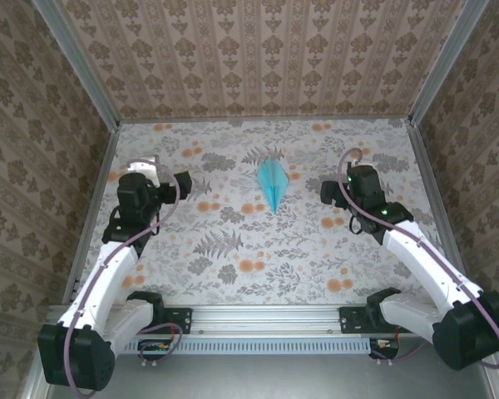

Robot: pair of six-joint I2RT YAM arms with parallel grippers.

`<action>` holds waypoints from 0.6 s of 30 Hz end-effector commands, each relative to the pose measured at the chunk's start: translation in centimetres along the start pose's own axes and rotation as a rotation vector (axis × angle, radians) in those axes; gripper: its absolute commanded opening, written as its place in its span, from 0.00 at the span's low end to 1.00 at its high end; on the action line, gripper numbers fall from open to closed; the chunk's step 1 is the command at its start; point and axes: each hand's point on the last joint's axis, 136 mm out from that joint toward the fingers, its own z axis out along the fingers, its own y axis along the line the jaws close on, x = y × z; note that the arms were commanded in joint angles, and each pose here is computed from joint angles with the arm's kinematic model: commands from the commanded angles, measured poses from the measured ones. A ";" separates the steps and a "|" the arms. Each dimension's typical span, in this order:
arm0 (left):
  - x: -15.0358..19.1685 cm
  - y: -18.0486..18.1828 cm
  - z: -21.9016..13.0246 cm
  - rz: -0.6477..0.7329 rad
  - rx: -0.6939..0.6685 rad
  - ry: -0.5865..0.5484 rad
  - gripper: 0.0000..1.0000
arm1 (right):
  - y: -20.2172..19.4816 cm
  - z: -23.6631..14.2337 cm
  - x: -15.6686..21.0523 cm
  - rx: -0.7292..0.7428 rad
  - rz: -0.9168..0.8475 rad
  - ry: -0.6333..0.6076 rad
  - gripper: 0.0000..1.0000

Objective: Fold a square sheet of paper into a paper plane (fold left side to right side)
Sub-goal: Move the paper plane to the top-center of the table, then reset both arms

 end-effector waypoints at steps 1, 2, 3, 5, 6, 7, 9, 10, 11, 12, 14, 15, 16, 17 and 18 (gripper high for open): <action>-0.6 0.9 0.0 0.080 -0.043 -0.044 1.00 | -1.6 -0.2 -1.9 0.039 0.023 -0.142 1.00; -0.5 1.2 0.0 0.078 -0.059 -0.044 1.00 | -2.2 -0.1 -1.8 0.054 0.025 -0.157 1.00; -0.3 1.3 0.0 0.079 -0.068 -0.043 1.00 | -2.8 0.0 -1.7 0.068 0.026 -0.170 1.00; -0.2 1.5 0.1 0.078 -0.077 -0.040 1.00 | -3.6 0.3 -1.4 0.086 0.009 -0.199 1.00; -0.1 1.6 0.1 0.079 -0.081 -0.039 1.00 | -4.0 0.6 -1.3 0.096 0.001 -0.219 1.00; 0.0 1.7 0.0 0.079 -0.086 -0.038 1.00 | -4.4 0.7 -1.2 0.110 -0.004 -0.238 1.00; 0.2 2.0 0.0 0.079 -0.099 -0.033 1.00 | -5.2 1.2 -0.6 0.136 -0.017 -0.271 1.00; 0.3 2.0 0.0 0.083 -0.104 -0.030 1.00 | -5.6 1.4 -0.5 0.147 -0.020 -0.285 1.00; 0.3 2.2 0.0 0.085 -0.113 -0.029 1.00 | -6.0 1.7 -0.1 0.160 -0.019 -0.296 1.00; 0.4 2.3 0.0 0.087 -0.118 -0.025 1.00 | -6.4 2.0 0.1 0.169 -0.013 -0.304 1.00; 0.5 2.3 0.0 0.093 -0.118 -0.023 1.00 | -7.0 2.7 0.7 0.174 0.001 -0.306 1.00; 0.5 2.4 0.0 0.094 -0.120 -0.020 1.00 | -7.1 3.1 1.0 0.166 0.001 -0.305 1.00; 0.6 2.4 0.0 0.094 -0.122 -0.019 1.00 | -7.1 3.5 1.0 0.161 0.004 -0.311 1.00; 0.7 2.4 0.0 0.095 -0.124 -0.020 1.00 | -7.1 4.0 1.3 0.150 0.005 -0.311 1.00; 0.7 2.5 0.0 0.095 -0.126 -0.021 1.00 | -6.9 4.5 1.4 0.130 0.001 -0.320 1.00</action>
